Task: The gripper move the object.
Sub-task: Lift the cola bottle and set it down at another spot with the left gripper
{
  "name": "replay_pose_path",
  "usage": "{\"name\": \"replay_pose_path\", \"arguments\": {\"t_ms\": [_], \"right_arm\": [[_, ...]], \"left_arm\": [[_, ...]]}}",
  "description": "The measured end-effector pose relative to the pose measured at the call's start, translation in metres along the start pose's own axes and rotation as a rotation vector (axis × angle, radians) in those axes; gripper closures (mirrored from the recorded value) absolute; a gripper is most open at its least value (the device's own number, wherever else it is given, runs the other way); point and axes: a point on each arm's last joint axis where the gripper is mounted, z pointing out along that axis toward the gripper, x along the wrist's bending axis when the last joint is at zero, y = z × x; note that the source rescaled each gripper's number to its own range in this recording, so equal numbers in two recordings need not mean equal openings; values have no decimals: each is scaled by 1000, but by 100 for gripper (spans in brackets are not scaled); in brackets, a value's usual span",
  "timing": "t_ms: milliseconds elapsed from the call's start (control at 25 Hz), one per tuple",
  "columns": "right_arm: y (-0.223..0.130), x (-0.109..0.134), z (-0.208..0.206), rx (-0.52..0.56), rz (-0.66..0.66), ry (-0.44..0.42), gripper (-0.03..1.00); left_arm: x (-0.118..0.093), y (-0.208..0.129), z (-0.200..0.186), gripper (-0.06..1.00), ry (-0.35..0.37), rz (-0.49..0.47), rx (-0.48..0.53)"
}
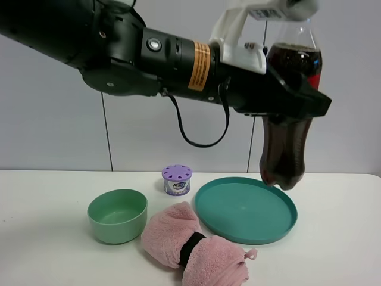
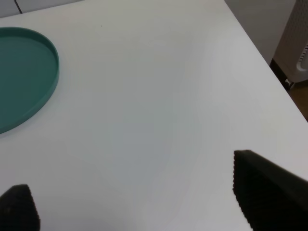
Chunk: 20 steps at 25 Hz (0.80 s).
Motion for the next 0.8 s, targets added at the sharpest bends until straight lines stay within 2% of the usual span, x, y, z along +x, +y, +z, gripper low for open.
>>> {"name": "replay_pose_path", "arguments": {"t_ms": [200,400,680,800], "right_arm": [[0,0,0,0,0,0,-3],[0,0,0,0,0,0,-3],[0,0,0,0,0,0,-3],[0,0,0,0,0,0,-3]], "left_arm": [[-4,-24,12,94,-95,-33,0],[-1,-49,24,94,-111,-55,48],[6,-55,41,94,-140,-49,19],[5,-66,45,94,-163,-41,44]]}}
